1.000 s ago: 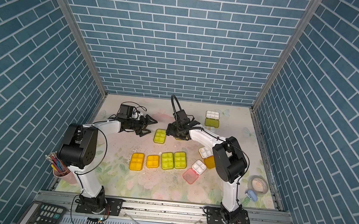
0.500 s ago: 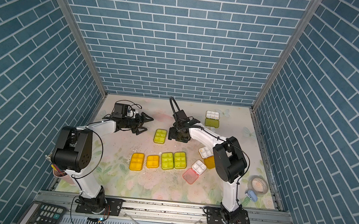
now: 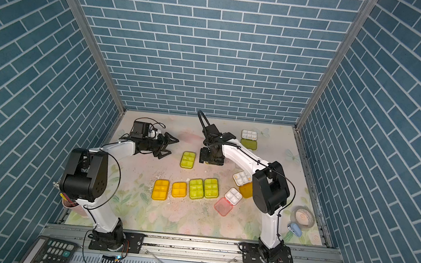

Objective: Close pillboxes
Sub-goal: Close the lid on the pillbox.

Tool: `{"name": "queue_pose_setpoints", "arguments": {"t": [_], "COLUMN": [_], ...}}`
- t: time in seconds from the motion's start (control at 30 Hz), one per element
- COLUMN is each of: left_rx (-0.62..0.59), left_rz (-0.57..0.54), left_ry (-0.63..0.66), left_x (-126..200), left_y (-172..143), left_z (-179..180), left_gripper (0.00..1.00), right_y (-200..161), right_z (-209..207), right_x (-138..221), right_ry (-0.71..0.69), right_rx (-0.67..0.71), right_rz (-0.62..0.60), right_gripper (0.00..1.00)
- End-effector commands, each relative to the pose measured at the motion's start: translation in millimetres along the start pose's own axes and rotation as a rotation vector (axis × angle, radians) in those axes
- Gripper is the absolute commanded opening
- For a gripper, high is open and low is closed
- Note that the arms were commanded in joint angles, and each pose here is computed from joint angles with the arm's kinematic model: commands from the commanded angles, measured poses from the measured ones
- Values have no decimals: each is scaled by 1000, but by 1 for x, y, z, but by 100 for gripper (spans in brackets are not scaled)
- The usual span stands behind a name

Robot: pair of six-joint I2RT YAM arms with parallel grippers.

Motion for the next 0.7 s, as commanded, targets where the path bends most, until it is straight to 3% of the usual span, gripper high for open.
{"name": "queue_pose_setpoints", "arguments": {"t": [0.0, 0.33, 0.67], "left_rx": [-48, -55, -35], "left_rz": [-26, -59, -64], "left_ry": [14, 5, -3], "left_x": [11, 23, 22], "left_y": [7, 12, 13], "left_z": [-10, -17, -15], "left_gripper": [88, 88, 88], "right_y": [-1, 26, 25], "right_z": [-2, 37, 46], "right_x": [7, -10, -61], "right_ry": [-62, -12, -34], "right_rx": [22, 62, 62], "right_rz": [21, 48, 133], "right_gripper": [71, 71, 69]}}
Point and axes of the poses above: each gripper's point midway between its finger pads, its own x axis back along the fingers, its own z axis along the line the jaws close on, y = z × x, the point moved 6 cm from there along x, back along the fingers, and after that the axes turned 14 degrees about -x, right-handed, at the moved point
